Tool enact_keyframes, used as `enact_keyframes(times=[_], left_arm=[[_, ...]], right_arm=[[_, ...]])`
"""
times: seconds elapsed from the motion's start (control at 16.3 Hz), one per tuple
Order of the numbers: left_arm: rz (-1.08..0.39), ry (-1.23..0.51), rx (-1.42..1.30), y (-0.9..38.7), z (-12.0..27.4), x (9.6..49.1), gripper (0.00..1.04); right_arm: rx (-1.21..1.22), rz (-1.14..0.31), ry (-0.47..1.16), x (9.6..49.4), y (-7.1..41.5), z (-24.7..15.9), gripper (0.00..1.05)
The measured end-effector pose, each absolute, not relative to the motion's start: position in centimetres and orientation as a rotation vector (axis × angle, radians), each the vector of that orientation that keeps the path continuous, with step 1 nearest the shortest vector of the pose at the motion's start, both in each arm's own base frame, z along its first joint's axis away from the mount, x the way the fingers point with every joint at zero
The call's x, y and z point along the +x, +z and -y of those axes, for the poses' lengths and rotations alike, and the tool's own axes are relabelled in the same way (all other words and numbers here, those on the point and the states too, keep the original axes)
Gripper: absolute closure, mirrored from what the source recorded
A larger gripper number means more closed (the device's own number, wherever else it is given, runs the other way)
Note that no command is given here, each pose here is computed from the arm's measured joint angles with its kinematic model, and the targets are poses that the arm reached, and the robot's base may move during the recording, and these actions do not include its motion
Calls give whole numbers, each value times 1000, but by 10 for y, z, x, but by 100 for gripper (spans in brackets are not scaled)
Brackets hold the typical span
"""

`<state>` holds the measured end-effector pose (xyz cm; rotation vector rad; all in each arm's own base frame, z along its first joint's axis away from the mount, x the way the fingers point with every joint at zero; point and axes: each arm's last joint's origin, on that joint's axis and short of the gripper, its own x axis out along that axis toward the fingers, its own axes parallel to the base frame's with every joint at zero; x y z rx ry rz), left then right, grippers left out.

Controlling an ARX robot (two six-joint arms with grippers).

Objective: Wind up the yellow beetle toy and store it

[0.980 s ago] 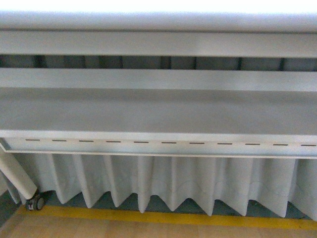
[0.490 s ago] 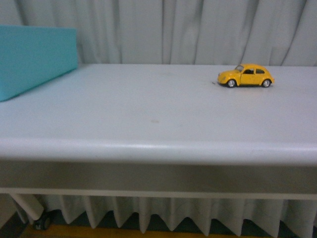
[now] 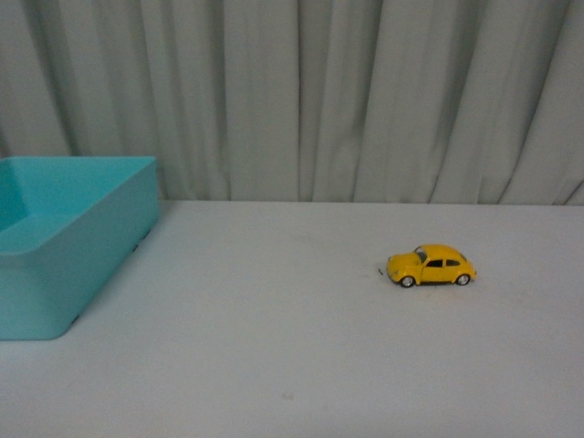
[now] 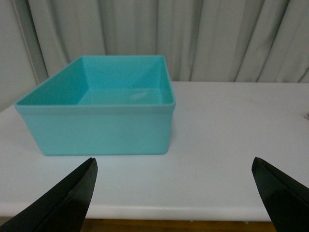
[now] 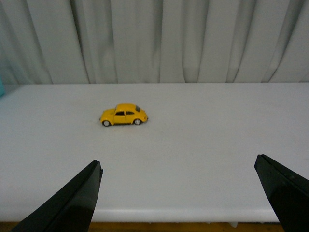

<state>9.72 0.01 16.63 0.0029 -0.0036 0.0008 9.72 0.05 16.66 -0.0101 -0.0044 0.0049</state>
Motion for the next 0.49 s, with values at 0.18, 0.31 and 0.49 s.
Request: enact_keyframes(times=[0.18, 0.31, 0.49], left_arm=[[6, 3, 2, 166, 0, 97, 7], [8, 0, 2, 167, 0, 97, 7], [3, 1, 2, 166, 0, 97, 7]], right_arm=[[-10, 5, 5, 97, 167, -1, 7], [-10, 7, 5, 97, 167, 0, 7], [-9, 4, 5, 97, 167, 0, 7]])
